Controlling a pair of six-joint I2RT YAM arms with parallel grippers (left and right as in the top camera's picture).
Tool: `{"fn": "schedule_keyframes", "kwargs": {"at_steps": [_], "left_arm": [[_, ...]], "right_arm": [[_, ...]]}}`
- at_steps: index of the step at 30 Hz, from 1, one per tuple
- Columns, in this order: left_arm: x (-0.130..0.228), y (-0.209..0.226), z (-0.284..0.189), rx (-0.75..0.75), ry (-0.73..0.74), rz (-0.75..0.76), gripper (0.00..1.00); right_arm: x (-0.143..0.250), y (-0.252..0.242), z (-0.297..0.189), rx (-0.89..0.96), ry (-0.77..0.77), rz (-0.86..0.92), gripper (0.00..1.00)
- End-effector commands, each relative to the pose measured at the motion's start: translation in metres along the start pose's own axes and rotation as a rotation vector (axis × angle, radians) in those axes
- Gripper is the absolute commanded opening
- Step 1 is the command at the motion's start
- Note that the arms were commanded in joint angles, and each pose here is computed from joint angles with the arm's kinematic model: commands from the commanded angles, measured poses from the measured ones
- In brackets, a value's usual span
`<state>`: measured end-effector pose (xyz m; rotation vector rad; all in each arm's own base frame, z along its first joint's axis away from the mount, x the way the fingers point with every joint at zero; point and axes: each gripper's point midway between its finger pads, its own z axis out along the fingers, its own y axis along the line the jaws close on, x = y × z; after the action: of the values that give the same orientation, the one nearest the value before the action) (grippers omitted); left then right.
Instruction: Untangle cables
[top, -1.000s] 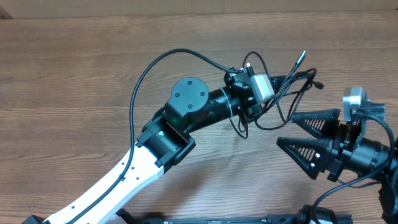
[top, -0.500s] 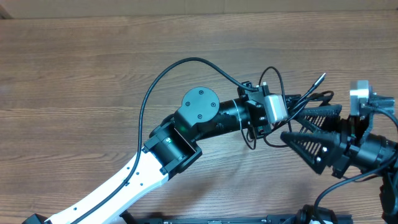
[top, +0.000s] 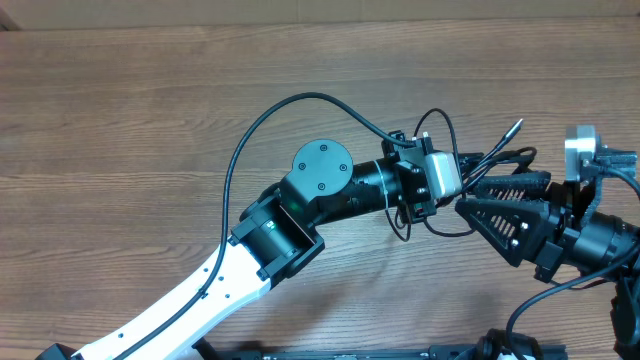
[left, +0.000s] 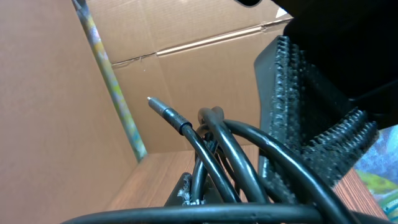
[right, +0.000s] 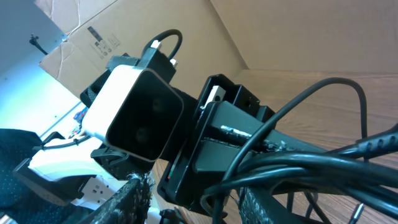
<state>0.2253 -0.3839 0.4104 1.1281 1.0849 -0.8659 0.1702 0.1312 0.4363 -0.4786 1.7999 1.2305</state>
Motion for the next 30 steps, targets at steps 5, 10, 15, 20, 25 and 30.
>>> {"fn": "schedule_keyframes", "kwargs": {"at_steps": [5, 10, 15, 20, 25, 30], "left_arm": [[-0.0146, -0.0087, 0.0016, 0.053, -0.042, 0.085, 0.04], [-0.0147, -0.0087, 0.0016, 0.053, -0.042, 0.093, 0.04], [-0.0149, -0.0086, 0.0016, 0.052, -0.043, 0.101, 0.04], [-0.0145, -0.0048, 0.0017, 0.03, -0.039, 0.131, 0.04], [-0.014, -0.002, 0.0018, 0.012, -0.036, 0.244, 0.04], [-0.0149, -0.0014, 0.0018, 0.008, -0.039, 0.279, 0.04]], "right_arm": [[-0.0031, -0.0071, 0.0007, 0.022, -0.002, 0.012, 0.29], [-0.0038, -0.0108, 0.0018, 0.022, 0.001, 0.026, 0.07], [-0.0029, -0.0112, 0.0018, 0.023, 0.004, 0.034, 0.06], [-0.0012, -0.0115, 0.0019, 0.023, 0.007, 0.081, 0.7], [-0.0014, -0.0116, 0.0019, 0.024, 0.006, 0.17, 0.66], [-0.0013, -0.0116, 0.0019, 0.024, 0.006, 0.198, 0.38]]}}
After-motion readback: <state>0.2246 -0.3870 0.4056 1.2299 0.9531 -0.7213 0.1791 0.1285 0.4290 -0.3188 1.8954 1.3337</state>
